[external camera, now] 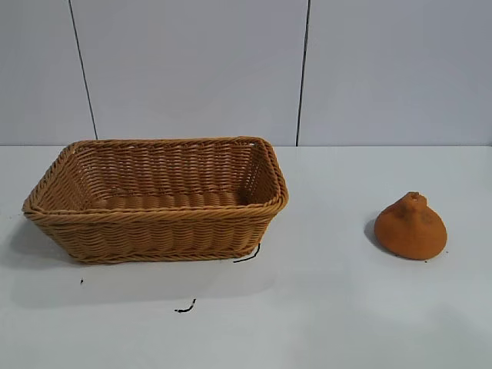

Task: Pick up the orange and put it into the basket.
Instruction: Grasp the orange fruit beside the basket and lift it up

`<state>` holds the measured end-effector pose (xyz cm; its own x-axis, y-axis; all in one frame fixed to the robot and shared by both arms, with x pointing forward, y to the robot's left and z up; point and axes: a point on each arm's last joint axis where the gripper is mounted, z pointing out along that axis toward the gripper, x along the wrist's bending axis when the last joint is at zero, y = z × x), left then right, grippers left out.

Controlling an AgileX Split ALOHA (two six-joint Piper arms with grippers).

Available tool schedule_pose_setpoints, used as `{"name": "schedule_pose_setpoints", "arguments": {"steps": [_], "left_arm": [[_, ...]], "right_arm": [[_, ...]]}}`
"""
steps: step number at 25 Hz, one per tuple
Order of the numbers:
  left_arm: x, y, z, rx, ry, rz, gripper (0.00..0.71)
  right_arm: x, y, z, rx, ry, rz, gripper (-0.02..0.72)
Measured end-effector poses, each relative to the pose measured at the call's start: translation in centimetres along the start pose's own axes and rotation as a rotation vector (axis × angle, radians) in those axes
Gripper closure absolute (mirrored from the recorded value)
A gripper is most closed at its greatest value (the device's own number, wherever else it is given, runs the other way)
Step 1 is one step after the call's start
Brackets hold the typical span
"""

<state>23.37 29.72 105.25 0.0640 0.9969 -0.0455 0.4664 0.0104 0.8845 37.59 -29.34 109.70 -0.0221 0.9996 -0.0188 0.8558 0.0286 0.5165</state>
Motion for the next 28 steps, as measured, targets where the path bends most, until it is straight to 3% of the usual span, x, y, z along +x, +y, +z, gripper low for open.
{"name": "schedule_pose_setpoints", "arguments": {"steps": [5, 14, 22, 28], "left_arm": [[0.0, 0.0, 0.0, 0.0, 0.0, 0.0, 0.071], [0.0, 0.0, 0.0, -0.001, 0.0, 0.0, 0.071], [0.0, 0.0, 0.0, -0.001, 0.0, 0.0, 0.071], [0.0, 0.0, 0.0, -0.001, 0.0, 0.0, 0.071]], "right_arm": [[0.5, 7.4, 6.0, 0.139, 0.008, 0.0, 0.026], [1.6, 14.1, 17.0, 0.265, 0.058, 0.042, 0.026], [2.2, 12.9, 27.3, 0.411, 0.079, 0.053, 0.026], [2.3, 11.2, 31.0, 0.486, 0.078, 0.047, 0.027]]}}
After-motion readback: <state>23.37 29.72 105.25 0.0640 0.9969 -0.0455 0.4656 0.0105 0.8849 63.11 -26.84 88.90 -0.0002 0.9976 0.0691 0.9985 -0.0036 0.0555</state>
